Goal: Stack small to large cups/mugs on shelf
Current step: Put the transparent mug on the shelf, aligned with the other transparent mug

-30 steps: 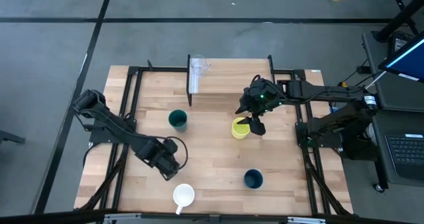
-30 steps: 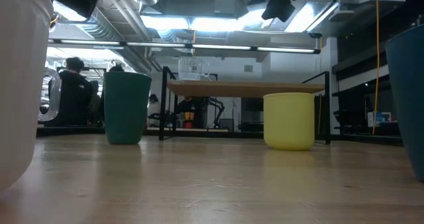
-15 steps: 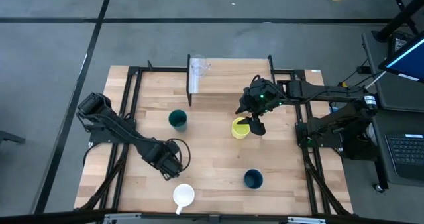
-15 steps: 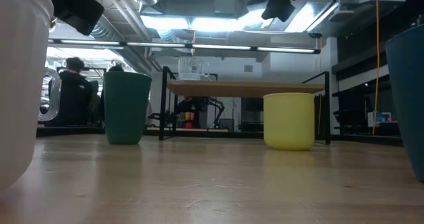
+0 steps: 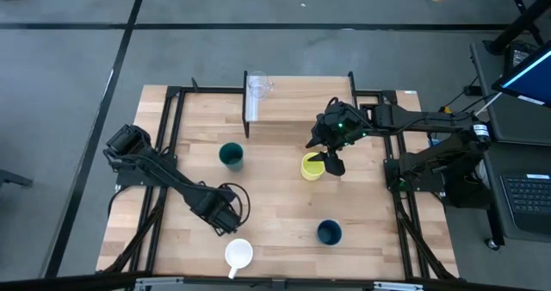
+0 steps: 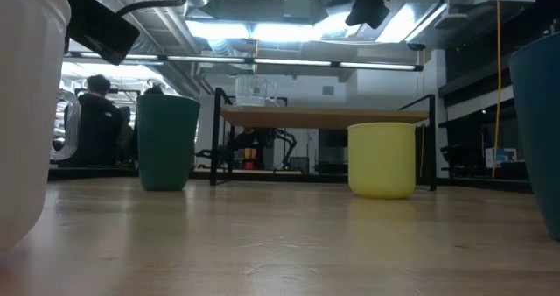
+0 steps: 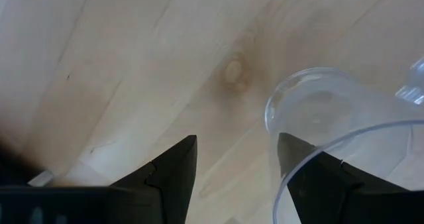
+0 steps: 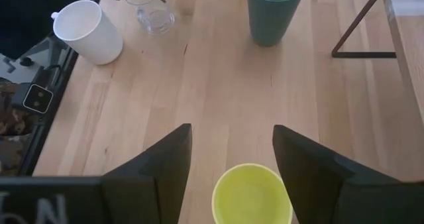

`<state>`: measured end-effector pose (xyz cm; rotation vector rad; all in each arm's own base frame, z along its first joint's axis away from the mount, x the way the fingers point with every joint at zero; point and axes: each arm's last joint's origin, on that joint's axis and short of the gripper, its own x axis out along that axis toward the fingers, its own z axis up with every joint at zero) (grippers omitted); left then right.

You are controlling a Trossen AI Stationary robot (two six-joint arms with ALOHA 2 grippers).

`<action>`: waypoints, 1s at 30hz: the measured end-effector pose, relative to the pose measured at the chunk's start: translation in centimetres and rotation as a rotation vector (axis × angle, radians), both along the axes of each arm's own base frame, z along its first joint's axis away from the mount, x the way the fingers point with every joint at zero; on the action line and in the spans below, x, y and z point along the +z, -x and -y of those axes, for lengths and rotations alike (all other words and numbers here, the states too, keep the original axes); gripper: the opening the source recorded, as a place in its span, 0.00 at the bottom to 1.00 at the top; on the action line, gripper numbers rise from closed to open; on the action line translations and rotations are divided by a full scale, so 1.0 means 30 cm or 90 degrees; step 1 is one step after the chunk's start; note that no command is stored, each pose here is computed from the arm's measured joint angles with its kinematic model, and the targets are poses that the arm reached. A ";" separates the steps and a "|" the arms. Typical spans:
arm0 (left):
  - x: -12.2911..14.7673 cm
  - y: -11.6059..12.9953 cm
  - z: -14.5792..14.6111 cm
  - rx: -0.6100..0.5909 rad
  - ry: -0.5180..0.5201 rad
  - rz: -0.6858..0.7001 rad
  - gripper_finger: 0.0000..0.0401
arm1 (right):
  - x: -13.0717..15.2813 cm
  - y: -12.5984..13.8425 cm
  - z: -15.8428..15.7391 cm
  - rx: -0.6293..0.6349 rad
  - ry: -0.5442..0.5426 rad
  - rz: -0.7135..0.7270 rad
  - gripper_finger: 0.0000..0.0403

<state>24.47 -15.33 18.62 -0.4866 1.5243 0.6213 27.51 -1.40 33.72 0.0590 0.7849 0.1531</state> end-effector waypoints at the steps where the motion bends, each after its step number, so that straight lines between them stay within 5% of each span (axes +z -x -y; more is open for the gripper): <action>1: 0.000 0.000 0.000 0.000 0.000 0.000 0.51 | 0.000 0.000 0.000 0.000 0.000 0.000 0.53; 9: 0.000 -0.010 -0.017 -0.004 0.000 -0.001 0.46 | 0.000 0.000 0.000 0.000 0.000 0.000 0.53; 26: 0.000 -0.037 -0.066 0.030 0.042 -0.025 0.04 | -0.001 0.000 0.008 -0.022 0.053 -0.001 0.53; 30: 0.001 -0.041 -0.073 0.038 0.046 -0.026 0.02 | -0.001 0.000 0.009 -0.019 0.059 0.000 0.53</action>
